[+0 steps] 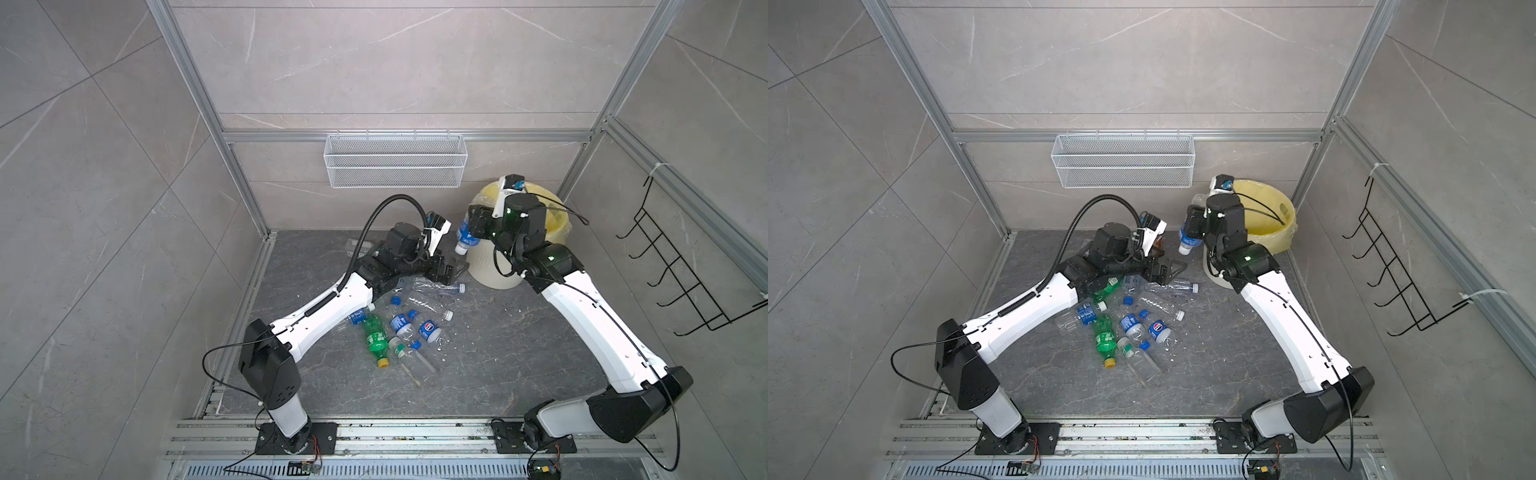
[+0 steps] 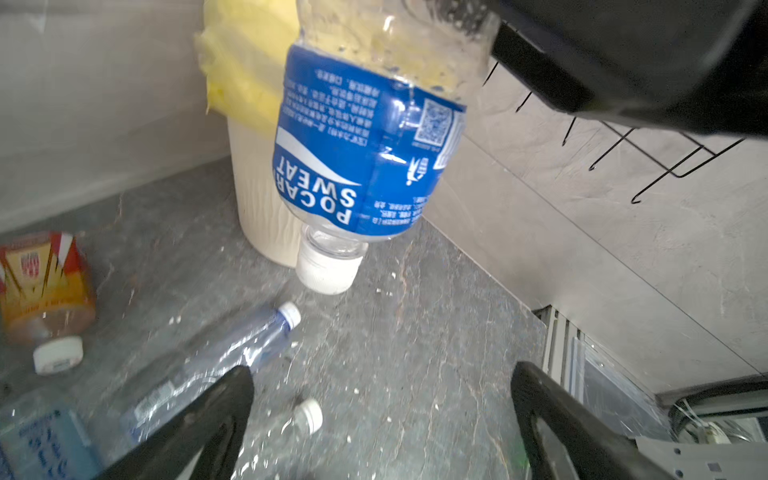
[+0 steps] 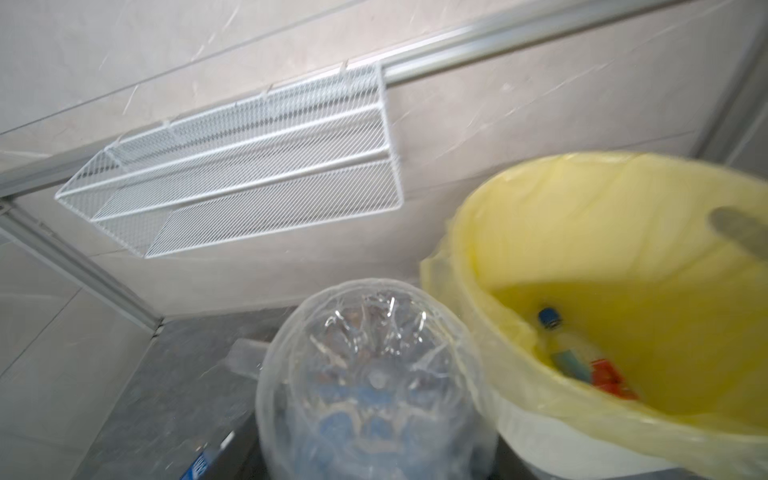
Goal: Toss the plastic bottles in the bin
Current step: 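Raise both held bottles over the yellow-lined bin and open both grippers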
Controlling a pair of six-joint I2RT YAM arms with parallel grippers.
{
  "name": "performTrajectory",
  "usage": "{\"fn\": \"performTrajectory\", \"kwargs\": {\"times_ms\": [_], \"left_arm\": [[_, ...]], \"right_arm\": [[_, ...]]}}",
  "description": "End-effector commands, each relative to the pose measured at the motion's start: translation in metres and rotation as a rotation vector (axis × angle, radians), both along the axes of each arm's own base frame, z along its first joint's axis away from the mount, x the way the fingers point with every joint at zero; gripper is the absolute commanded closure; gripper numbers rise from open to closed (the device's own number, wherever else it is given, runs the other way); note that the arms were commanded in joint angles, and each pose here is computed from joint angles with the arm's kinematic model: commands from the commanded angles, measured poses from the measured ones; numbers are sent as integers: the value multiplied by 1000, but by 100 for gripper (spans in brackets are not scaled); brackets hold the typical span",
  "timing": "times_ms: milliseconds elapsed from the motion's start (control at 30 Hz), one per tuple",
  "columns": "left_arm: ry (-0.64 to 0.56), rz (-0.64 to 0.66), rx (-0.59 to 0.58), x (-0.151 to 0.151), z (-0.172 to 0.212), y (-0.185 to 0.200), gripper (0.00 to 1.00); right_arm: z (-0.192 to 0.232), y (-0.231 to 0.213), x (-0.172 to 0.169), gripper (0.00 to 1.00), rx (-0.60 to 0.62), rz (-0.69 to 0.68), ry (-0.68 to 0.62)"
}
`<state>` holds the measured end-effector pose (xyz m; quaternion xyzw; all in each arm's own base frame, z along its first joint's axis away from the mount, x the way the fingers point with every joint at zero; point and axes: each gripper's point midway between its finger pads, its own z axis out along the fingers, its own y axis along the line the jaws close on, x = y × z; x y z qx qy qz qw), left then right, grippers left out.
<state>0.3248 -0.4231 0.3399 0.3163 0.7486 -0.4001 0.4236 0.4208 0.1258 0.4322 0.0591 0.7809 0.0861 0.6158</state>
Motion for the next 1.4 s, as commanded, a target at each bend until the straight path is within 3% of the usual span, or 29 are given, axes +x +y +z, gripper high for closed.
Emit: {"fn": "performTrajectory", "kwargs": {"times_ms": [0, 267, 433, 600, 700, 800, 900, 1000, 1367], "left_arm": [[-101, 19, -4, 12, 27, -16, 0], [-217, -31, -57, 6, 76, -50, 0], [-249, -44, -83, 3, 90, -60, 0], [-251, -42, -81, 5, 88, -63, 0], [-247, -39, -71, 5, 85, -63, 0], [-244, -34, -53, 6, 78, -61, 0], [-249, -26, -38, 6, 74, -59, 0], [-249, -20, -26, 8, 70, -58, 0], [-213, -4, -1, 10, 53, -57, 0]], "right_arm": [[58, -43, -12, 60, -93, -170, -146], [139, -85, -36, 60, -148, -302, -317], [158, -99, -37, 59, -156, -336, -347], [118, -117, 6, 59, -161, -363, -249], [61, -137, 53, 55, -139, -358, -45], [13, -152, 74, 32, -81, -356, 124], [4, -154, 73, 16, -41, -343, 111], [5, -155, 69, 8, -34, -342, 97], [-2, -146, 70, 0, 4, -292, 128]]}}
